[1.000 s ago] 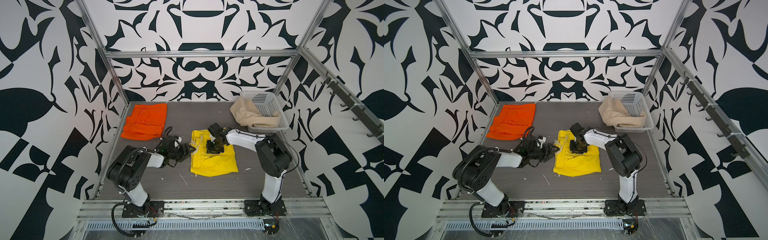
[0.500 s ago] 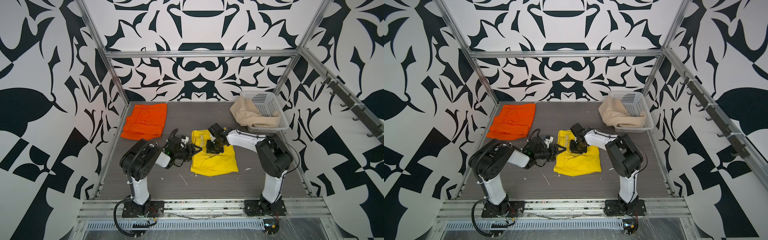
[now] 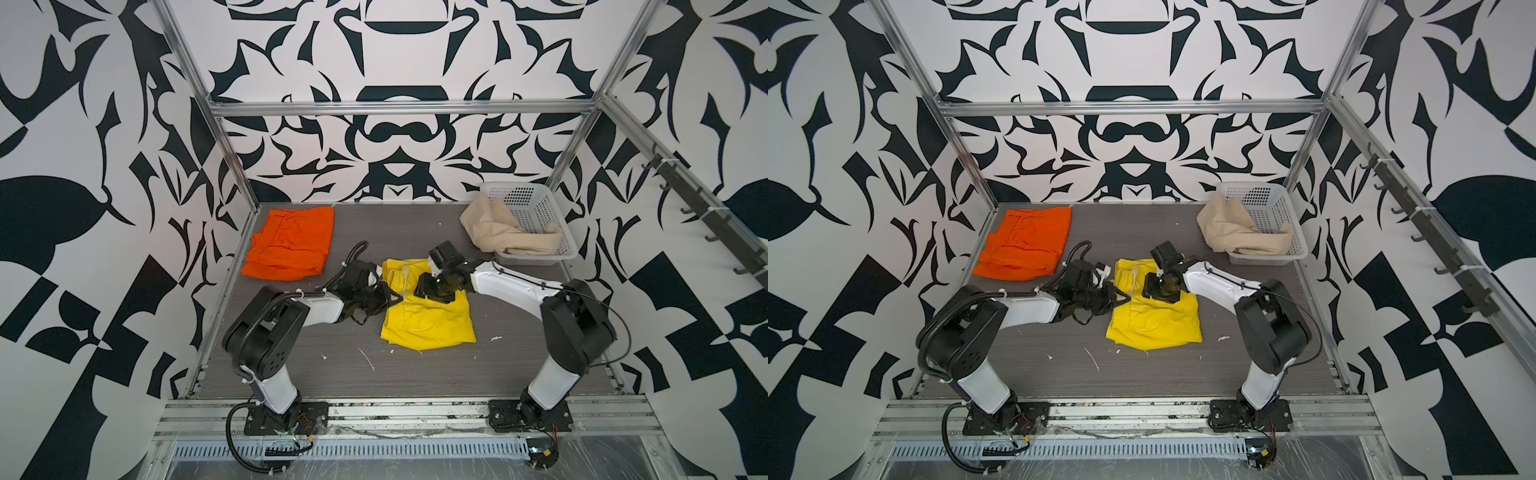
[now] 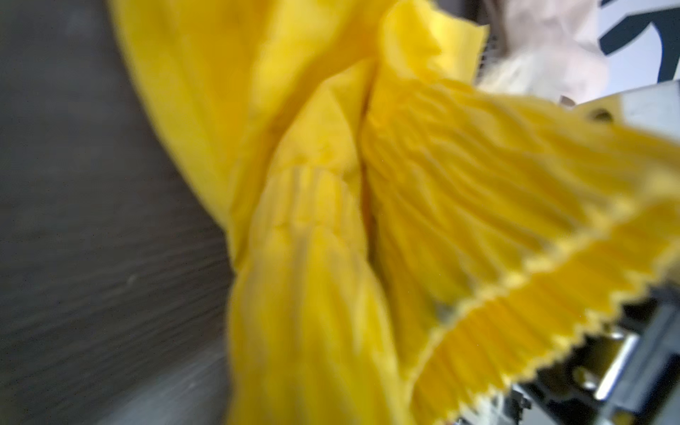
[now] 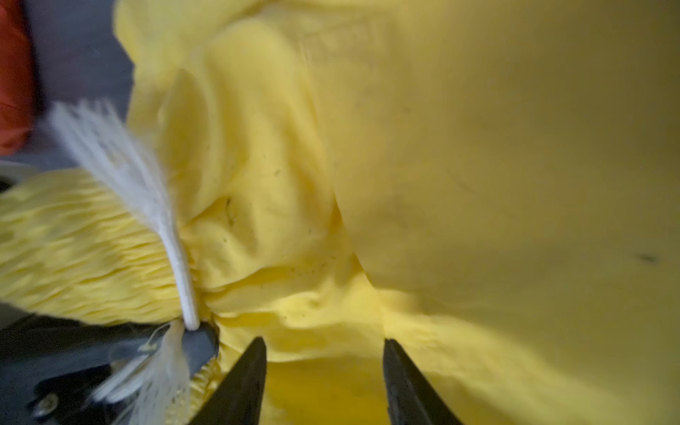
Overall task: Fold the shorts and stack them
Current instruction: 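Carry the yellow shorts onto the orange shorts with the left gripper while right withdraws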
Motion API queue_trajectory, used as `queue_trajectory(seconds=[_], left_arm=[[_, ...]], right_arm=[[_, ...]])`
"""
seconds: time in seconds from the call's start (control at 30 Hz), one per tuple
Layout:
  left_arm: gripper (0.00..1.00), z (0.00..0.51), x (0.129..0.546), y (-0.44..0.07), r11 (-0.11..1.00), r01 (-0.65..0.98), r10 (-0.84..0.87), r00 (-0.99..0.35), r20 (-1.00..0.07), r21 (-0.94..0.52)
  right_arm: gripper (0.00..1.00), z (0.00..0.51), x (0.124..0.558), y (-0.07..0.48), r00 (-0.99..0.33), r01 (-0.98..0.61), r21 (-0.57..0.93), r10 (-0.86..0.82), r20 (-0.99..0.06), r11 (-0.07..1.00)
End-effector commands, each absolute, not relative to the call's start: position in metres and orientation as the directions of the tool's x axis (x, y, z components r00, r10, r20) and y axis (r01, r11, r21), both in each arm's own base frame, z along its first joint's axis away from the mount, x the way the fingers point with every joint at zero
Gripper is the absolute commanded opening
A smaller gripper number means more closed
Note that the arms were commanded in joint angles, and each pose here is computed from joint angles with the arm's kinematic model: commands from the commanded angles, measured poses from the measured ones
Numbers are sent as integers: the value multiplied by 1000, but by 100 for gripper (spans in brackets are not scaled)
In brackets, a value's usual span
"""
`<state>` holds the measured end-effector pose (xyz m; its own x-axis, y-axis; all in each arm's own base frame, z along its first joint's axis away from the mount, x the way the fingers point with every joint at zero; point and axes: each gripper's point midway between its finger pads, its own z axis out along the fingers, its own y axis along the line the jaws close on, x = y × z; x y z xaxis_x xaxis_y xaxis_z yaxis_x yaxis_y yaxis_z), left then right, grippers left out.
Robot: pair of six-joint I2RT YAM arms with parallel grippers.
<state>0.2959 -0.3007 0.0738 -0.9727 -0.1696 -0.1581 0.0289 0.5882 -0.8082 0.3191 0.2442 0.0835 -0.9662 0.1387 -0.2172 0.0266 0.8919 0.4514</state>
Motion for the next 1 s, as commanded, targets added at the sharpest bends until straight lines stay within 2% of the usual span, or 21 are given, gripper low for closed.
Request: queue_trajectory(seconds=[0.0, 0.27, 0.37, 0.53, 0.77, 0.97], left_arm=[[0, 93, 292, -282, 732, 169, -2, -968, -251, -660], [0, 141, 331, -239, 848, 313, 176, -927, -330, -427], [0, 156, 349, -219, 874, 357, 248, -911, -328, -329], [0, 179, 383, -194, 880, 422, 336, -877, -344, -218], [0, 187, 422, -157, 903, 419, 374, -877, -303, -98], [0, 208, 455, -138, 898, 438, 419, -830, -367, 35]], right_arm=[[61, 115, 323, 221, -951, 32, 470, 173, -258, 882], [62, 113, 311, 188, -946, 64, 435, 193, -259, 898], [62, 107, 307, 186, -949, 70, 438, 196, -249, 896], [62, 96, 303, 184, -956, 78, 438, 193, -223, 896], [61, 85, 298, 184, -967, 78, 431, 172, -185, 899], [61, 79, 296, 186, -973, 74, 432, 159, -165, 899]])
